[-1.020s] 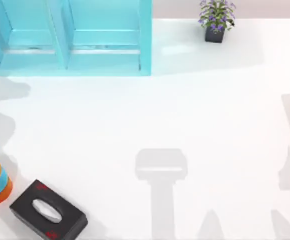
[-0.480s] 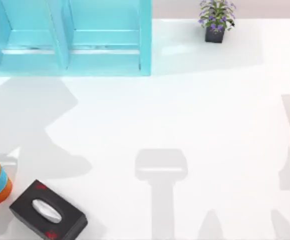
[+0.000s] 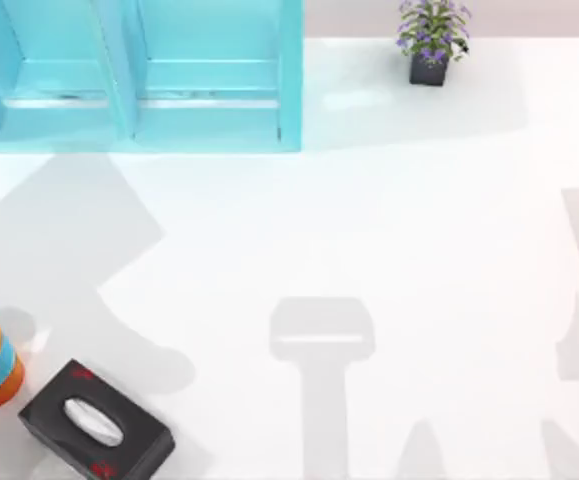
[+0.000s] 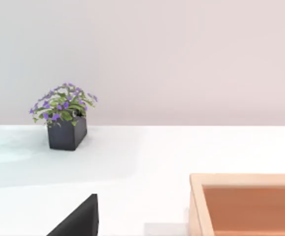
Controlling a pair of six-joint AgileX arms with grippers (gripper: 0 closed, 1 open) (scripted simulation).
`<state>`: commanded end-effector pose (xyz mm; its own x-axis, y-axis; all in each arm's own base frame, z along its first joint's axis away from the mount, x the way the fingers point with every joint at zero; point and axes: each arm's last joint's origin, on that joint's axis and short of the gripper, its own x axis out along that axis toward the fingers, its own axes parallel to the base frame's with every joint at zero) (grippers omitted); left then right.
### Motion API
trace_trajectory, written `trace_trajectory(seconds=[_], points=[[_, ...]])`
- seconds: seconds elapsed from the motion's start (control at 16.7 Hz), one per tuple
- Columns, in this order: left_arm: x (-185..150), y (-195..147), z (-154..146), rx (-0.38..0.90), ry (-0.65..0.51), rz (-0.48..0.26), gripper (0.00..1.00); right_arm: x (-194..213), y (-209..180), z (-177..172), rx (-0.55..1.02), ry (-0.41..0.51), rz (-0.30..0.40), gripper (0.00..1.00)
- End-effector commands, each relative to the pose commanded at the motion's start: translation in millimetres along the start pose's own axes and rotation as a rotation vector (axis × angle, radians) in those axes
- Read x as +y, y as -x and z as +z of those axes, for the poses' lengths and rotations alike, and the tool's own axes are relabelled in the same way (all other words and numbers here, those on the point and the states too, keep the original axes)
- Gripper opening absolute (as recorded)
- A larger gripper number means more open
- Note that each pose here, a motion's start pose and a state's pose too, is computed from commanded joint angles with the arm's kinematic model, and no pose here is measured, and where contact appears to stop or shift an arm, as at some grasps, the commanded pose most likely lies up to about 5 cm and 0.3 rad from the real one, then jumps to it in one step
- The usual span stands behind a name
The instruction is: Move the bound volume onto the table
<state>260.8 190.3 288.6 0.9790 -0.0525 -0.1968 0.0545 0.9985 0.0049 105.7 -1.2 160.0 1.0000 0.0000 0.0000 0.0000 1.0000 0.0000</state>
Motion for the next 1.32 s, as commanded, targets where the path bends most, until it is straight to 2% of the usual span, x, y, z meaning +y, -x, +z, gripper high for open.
trace_trajectory(seconds=[0.24,0.36,0.54,0.72,0.96,1.14,1.32], points=[[-11.3,-10.9,4.5,-0.003,0.03,-0.012,0.0,0.0,0.0,0.0,0.0,0.0,0.0,1.0],[-30.7,-27.0,12.7,-0.012,0.073,-0.033,0.0,0.0,0.0,0.0,0.0,0.0,0.0,1.0],[-77.3,-57.2,28.0,-0.031,0.174,-0.079,0.0,0.0,0.0,0.0,0.0,0.0,0.0,1.0],[-144.6,-84.5,42.6,-0.049,0.319,-0.147,0.0,0.0,0.0,0.0,0.0,0.0,0.0,1.0],[-258.9,-99.5,48.9,-0.028,0.577,-0.257,0.0,0.0,0.0,0.0,0.0,0.0,0.0,1.0],[-344.6,-91.6,33.9,0.047,0.786,-0.303,0.0,0.0,0.0,0.0,0.0,0.0,0.0,1.0],[-415.0,-72.8,4.0,0.134,0.97,-0.285,0.0,0.0,0.0,0.0,0.0,0.0,0.0,1.0]])
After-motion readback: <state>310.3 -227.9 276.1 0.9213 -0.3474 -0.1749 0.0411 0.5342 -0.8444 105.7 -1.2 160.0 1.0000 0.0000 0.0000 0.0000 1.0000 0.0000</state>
